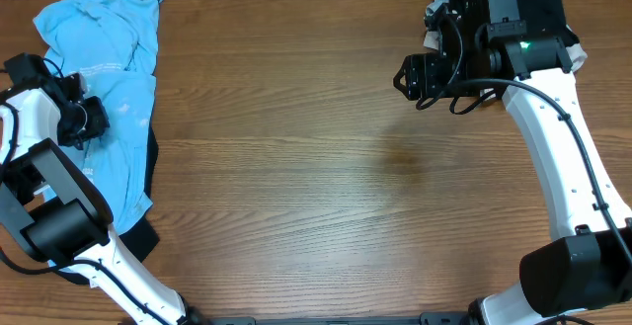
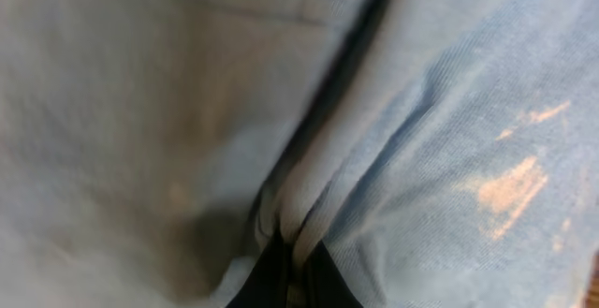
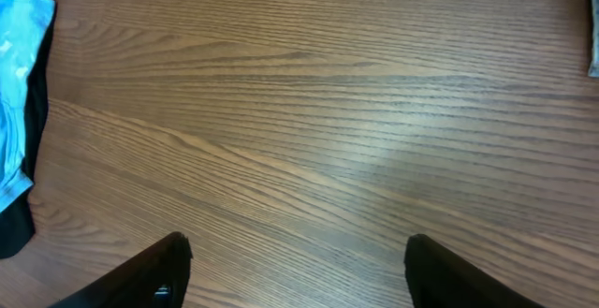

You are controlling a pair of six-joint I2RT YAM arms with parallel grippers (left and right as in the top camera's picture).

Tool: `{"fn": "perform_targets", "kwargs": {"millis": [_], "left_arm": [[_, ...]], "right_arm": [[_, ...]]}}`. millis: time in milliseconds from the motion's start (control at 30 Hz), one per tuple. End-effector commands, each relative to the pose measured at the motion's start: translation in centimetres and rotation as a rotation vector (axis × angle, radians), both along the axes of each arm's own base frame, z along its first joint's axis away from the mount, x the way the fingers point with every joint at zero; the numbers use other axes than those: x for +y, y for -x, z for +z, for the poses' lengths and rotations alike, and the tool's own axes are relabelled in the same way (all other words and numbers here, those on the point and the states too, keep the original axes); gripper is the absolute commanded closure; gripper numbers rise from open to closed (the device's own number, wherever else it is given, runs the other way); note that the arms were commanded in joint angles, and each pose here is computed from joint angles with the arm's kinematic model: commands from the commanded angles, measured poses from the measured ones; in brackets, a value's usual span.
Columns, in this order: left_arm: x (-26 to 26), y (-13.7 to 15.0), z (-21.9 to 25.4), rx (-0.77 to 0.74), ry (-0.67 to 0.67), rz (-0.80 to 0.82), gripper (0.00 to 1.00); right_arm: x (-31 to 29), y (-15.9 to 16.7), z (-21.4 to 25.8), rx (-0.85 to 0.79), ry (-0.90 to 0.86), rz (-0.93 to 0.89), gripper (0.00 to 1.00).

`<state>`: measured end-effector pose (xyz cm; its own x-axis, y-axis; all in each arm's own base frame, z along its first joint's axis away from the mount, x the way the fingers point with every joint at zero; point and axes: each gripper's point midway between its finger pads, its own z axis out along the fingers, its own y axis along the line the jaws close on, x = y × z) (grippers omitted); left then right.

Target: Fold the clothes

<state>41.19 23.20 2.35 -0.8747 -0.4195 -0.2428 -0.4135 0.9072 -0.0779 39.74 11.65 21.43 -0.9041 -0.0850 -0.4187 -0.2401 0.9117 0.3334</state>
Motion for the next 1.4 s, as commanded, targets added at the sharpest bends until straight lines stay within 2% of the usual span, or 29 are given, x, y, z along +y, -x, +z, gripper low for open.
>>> {"fn": "perform_targets", "kwargs": {"millis": [0,33,167,400,600,833,1000,1167,1200,1233,1267,1333,1367], "left_arm": [[-2.3,-1.5,1.1,-0.043,0.124,0.043,0.96],[-3.8,-2.4,2.5,-0.066,0.179,0.043,0.96],[-7.6,-3.7,6.0,-0.080,0.267,-0.001,0.96],[-17.7,-4.3,11.9,-0.032,0.293,-0.209,0.96],[-30.4,-2.5,13.1,0.050,0.329,-0.461,0.96],[-42.8,0.1,13.7,0.053,0.365,-0.695,0.96],[-49.9,0.4,15.2,-0.055,0.387,-0.798,0.96],[-55.2,-1.5,20.5,-0.295,0.457,-0.891,0.89],[-56.1,-2.1,22.0,-0.361,0.477,-0.910,0.84],[-56.8,-2.6,23.3,-0.417,0.502,-0.927,0.70],[-57.6,-3.0,24.6,-0.471,0.536,-0.944,0.51],[-58.5,-3.4,27.2,-0.557,0.595,-0.981,0.00],[-58.1,-3.7,27.8,-0.570,0.588,-0.977,0.00]], "right_arm": [[0.1,0.0,0.5,-0.013,0.002,0.005,0.26],[0.0,0.1,0.8,-0.013,-0.004,0.002,0.27],[-0.5,0.5,2.6,-0.022,-0.018,-0.026,0.30],[-2.2,2.6,8.1,-0.057,-0.081,-0.070,0.40],[-7.2,4.9,9.7,-0.023,-0.085,-0.227,0.43],[-11.6,6.3,9.1,0.027,-0.071,-0.338,0.43],[-13.3,6.2,9.3,0.020,-0.080,-0.388,0.42],[-13.5,5.5,9.7,-0.014,-0.100,-0.391,0.35],[-13.4,5.4,9.9,-0.022,-0.105,-0.387,0.32],[-13.4,5.2,10.0,-0.029,-0.111,-0.384,0.30],[-13.3,5.0,10.1,-0.039,-0.119,-0.379,0.29],[-12.7,4.8,10.5,-0.052,-0.152,-0.358,0.23],[-12.4,4.8,10.6,-0.054,-0.159,-0.348,0.22]]}}
